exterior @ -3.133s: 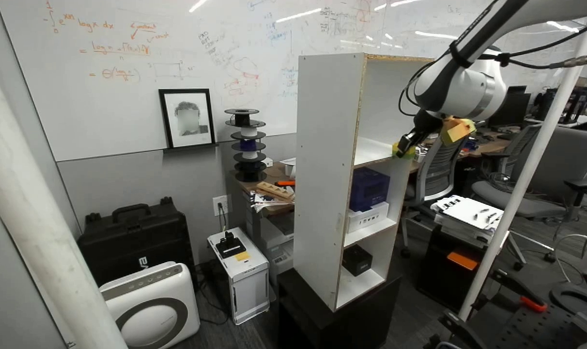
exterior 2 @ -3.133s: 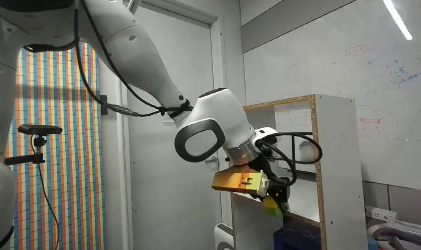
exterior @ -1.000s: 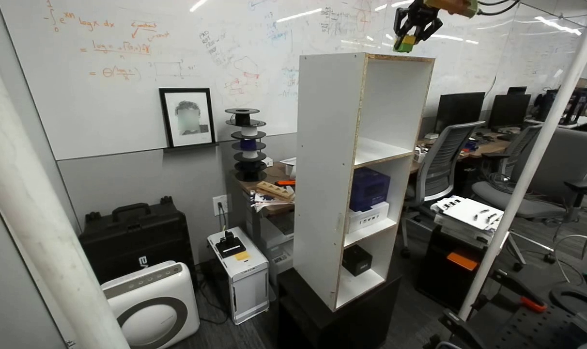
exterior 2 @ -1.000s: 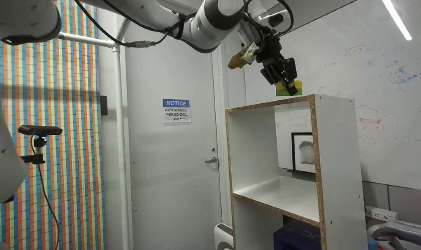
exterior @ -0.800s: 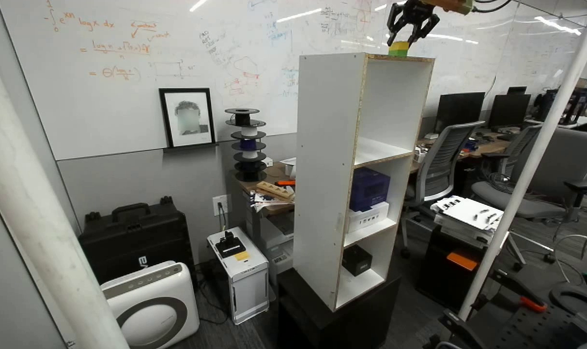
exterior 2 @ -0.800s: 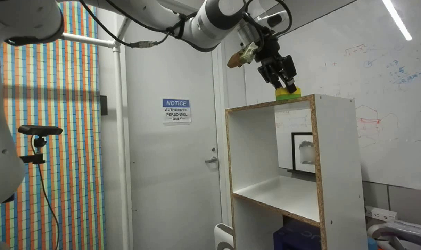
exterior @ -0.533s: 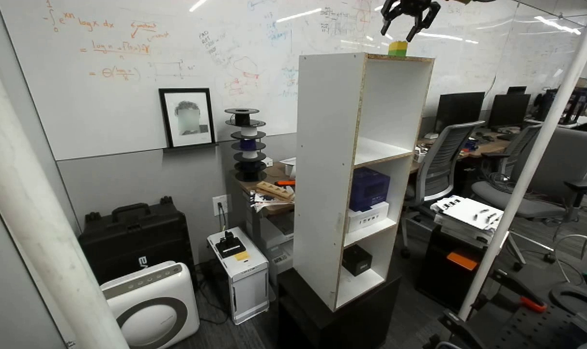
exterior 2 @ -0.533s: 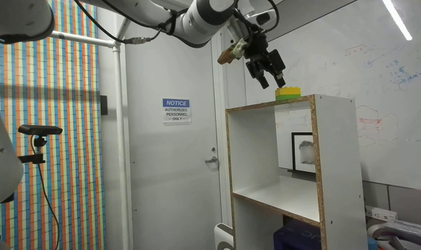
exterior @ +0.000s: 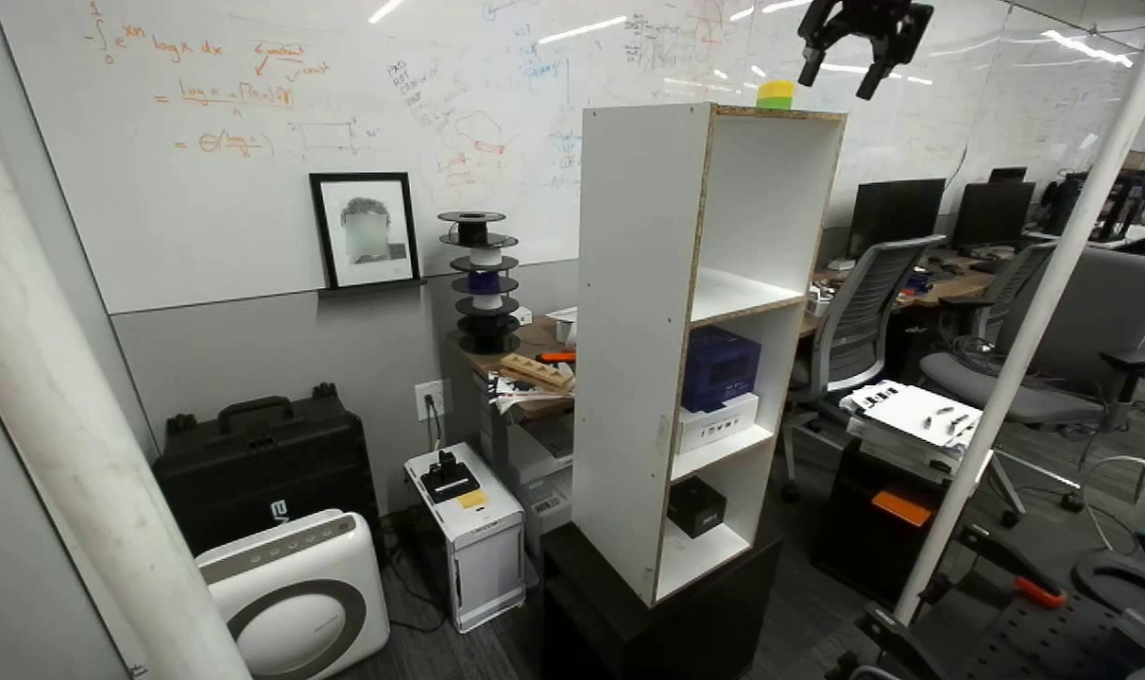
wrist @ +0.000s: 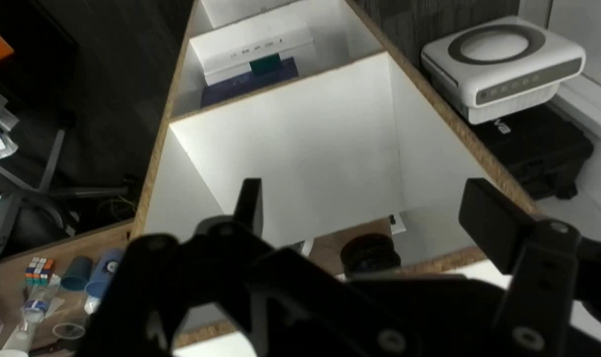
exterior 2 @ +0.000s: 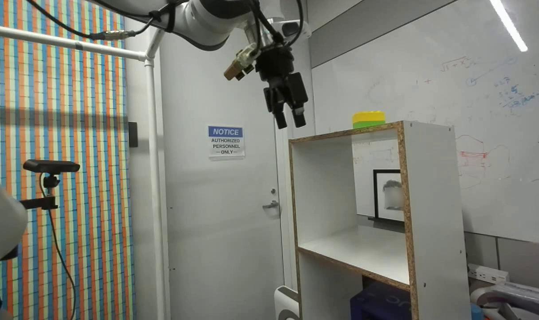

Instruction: Take the blocks and put them on top of the cabinet

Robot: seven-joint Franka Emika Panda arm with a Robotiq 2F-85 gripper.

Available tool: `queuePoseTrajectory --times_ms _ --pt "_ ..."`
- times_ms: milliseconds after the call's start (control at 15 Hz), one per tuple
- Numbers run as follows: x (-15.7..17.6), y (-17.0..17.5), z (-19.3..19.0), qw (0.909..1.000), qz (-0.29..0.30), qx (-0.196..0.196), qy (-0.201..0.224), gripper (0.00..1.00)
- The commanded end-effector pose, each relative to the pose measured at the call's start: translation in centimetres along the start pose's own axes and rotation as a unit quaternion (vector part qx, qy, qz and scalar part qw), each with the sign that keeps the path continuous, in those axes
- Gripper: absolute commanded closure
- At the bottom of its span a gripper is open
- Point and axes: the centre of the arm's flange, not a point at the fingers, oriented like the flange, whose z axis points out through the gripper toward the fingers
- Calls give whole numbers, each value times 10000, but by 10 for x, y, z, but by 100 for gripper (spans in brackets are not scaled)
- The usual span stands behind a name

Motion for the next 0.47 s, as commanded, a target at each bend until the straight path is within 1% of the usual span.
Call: queuePoseTrajectory --times_ms 0,67,200,333,400 --pt "-73 28 18 9982 -342 -307 -389 0" --pt "-84 37 29 9965 -415 -435 -588 0" --pt "-107 61 58 9928 -527 -522 -942 0" --pt "-127 88 92 9898 -372 -670 -1205 0" --pt "-136 104 110 9872 -220 -821 -1352 0"
